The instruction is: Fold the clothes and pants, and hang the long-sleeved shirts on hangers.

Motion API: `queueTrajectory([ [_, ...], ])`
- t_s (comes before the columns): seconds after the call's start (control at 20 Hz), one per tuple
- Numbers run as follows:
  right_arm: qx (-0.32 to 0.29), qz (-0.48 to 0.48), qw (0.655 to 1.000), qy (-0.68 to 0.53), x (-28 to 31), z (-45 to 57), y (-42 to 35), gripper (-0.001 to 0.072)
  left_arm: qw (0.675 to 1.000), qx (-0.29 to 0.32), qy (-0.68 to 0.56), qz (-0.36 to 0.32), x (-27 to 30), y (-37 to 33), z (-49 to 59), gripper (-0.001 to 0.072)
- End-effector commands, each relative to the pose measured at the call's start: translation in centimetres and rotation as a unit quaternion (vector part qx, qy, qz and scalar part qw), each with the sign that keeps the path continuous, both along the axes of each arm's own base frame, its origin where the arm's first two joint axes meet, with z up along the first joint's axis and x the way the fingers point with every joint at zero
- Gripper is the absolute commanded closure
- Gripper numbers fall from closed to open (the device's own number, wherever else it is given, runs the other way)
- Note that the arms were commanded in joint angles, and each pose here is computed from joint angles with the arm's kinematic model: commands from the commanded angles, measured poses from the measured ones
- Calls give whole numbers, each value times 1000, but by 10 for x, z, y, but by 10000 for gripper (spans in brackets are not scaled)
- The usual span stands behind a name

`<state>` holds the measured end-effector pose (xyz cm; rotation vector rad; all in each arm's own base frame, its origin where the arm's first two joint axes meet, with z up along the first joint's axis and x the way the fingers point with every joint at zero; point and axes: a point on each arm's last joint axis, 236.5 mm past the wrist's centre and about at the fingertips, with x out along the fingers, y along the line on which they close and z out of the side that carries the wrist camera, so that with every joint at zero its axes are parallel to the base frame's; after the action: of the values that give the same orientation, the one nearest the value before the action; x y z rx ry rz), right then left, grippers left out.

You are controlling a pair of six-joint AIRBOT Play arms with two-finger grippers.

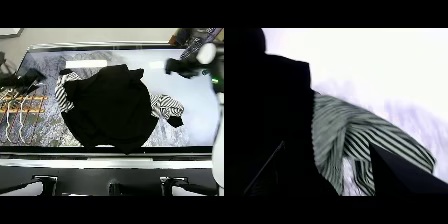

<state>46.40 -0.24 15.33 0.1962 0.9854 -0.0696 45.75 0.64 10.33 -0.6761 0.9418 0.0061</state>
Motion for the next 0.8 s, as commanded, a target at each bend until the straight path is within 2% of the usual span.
queueTrajectory([
  [0.0,96,-14,989,113,-95,-37,-10,106,998,-16,59,-6,-81,-10,-34,31],
  [0.1,179,-28,972,150,-136,-76,21,94,994,-39,98,-24,-123,-40,-68,31],
  [0.15,207,-34,962,173,-159,-99,41,47,991,-46,120,-36,-141,-54,-86,31],
  [0.3,259,-40,937,231,-216,-160,93,40,976,-63,200,-64,-193,-90,-135,31],
  [0.5,280,-62,920,265,-250,-220,136,41,969,-64,226,-76,-214,-115,-161,32],
  [0.75,306,-109,907,269,-234,-252,163,41,973,-66,207,-72,-204,-131,-162,31],
])
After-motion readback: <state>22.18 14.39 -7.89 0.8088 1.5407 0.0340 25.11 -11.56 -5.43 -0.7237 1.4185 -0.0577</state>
